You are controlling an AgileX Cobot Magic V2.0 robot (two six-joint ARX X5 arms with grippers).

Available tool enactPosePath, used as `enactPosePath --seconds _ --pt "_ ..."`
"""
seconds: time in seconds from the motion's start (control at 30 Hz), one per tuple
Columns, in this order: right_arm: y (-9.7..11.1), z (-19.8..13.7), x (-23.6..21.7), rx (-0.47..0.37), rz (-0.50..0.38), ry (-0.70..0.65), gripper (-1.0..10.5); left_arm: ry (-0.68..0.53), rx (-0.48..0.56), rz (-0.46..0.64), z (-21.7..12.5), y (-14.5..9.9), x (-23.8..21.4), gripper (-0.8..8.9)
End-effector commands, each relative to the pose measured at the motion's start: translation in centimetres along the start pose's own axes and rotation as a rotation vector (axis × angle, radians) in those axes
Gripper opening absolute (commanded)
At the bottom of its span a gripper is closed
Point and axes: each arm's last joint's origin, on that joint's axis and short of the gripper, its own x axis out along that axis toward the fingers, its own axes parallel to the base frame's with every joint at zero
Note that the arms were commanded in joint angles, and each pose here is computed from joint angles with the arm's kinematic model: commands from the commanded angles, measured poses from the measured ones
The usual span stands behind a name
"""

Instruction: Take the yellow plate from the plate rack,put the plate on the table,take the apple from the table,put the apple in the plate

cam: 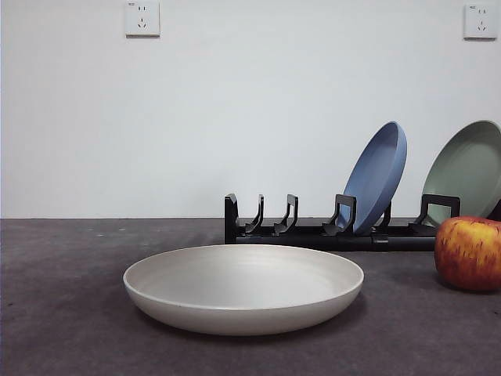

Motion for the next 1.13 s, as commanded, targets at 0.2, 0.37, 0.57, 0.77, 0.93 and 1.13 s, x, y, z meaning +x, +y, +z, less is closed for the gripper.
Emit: enactPosePath --seconds 0.2,0.37,0.57,0.77,0.93,1.13 --pt "-1.5 2.8 4.7 0.023 -0.074 0.136 6.0 0.011 0.002 -0.067 0.0 -0.3 0.2 -0.08" --pt "-2.5 4.3 8.3 0.028 -0.129 0.221 6.0 0.012 0.008 -0.081 0.0 -0.5 0.2 -0.08" --pt "-3.8 4.7 13.0 0.033 -0.168 0.313 6.0 0.016 0.023 -0.104 -0.1 -0.8 0.3 -0.08" --pt "-5.8 2.3 17.1 0.067 -0.194 0.368 6.0 0.033 0.024 -0.108 -0.2 -0.9 0.3 -0.08" --pt "-7.4 0.9 18.6 0.111 -0.21 0.348 6.1 0.053 0.021 -0.1 -0.4 -0.9 0.3 -0.08" --pt "-8.4 1.0 19.7 0.137 -0.177 0.314 6.1 0.053 0.021 -0.1 -0.4 -0.9 0.3 -0.08"
